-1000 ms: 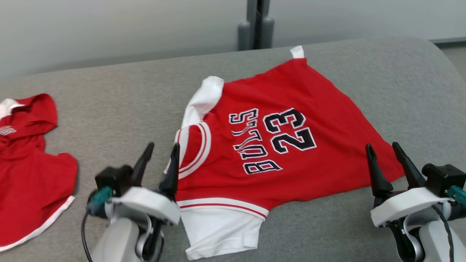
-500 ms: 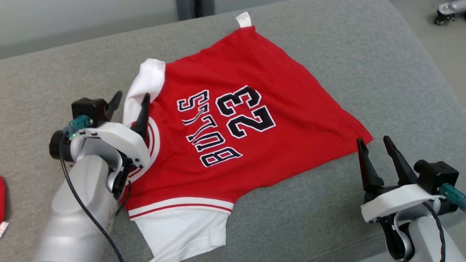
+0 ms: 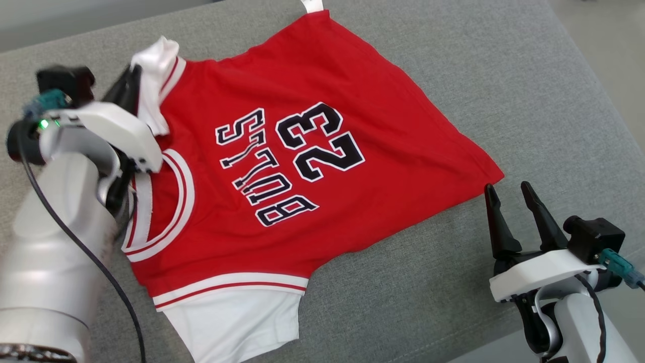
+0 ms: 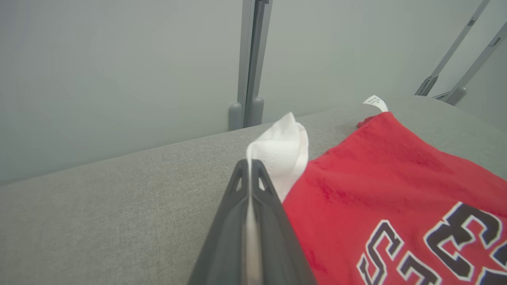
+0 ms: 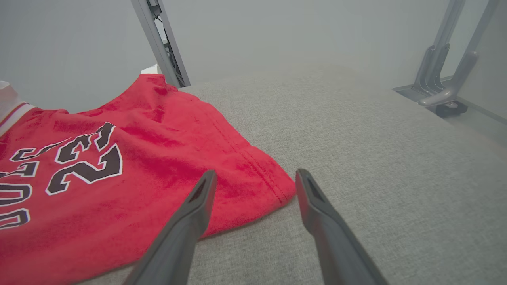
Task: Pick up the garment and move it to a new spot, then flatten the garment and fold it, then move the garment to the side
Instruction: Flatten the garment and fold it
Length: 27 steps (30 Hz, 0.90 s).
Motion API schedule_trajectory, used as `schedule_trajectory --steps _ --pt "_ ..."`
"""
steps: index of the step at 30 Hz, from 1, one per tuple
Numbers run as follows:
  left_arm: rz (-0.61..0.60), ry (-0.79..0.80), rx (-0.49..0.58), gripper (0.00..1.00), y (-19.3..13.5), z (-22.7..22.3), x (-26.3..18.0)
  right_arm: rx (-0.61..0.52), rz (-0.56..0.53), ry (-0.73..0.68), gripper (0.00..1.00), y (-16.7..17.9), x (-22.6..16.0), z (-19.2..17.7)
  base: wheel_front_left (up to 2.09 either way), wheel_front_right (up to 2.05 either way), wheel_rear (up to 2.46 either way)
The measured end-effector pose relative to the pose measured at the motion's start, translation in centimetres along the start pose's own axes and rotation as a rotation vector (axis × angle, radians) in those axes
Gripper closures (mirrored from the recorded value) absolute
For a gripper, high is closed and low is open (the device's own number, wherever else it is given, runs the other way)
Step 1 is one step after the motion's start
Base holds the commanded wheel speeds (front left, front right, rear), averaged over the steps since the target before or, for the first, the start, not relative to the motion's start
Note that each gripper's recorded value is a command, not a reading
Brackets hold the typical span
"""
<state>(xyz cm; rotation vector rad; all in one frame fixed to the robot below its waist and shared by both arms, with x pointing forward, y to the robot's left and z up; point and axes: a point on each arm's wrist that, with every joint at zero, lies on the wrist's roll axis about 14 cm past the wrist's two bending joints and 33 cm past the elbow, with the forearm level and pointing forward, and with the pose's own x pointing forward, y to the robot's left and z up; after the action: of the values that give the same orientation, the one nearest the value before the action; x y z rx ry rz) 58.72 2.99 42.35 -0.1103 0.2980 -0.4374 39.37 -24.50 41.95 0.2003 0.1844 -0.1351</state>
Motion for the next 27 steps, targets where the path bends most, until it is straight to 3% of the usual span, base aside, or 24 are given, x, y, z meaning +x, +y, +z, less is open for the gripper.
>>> schedule_trajectory --steps 12,13,14,19,27 --pt "0.014 -0.016 0.071 1.0 4.3 6.9 4.1 0.008 0.008 0.038 0.0 0.8 1.8 -1.6 0.0 0.0 0.0" --pt "0.021 -0.001 0.067 0.87 4.8 7.0 4.4 0.008 0.01 0.039 0.0 0.9 2.0 -1.6 0.0 0.0 0.0" --pt "0.029 0.013 0.065 0.0 5.5 7.0 4.6 0.01 0.012 0.04 0.0 1.0 2.2 -1.7 0.0 0.0 0.0" --pt "0.088 -0.062 0.069 0.0 8.2 9.7 6.0 0.006 0.008 0.057 0.0 0.9 2.8 -2.3 0.0 0.0 0.0" --pt "0.129 -0.198 0.062 0.0 8.8 11.3 6.0 0.006 0.02 0.069 0.0 1.4 3.3 -2.9 0.0 0.0 0.0"
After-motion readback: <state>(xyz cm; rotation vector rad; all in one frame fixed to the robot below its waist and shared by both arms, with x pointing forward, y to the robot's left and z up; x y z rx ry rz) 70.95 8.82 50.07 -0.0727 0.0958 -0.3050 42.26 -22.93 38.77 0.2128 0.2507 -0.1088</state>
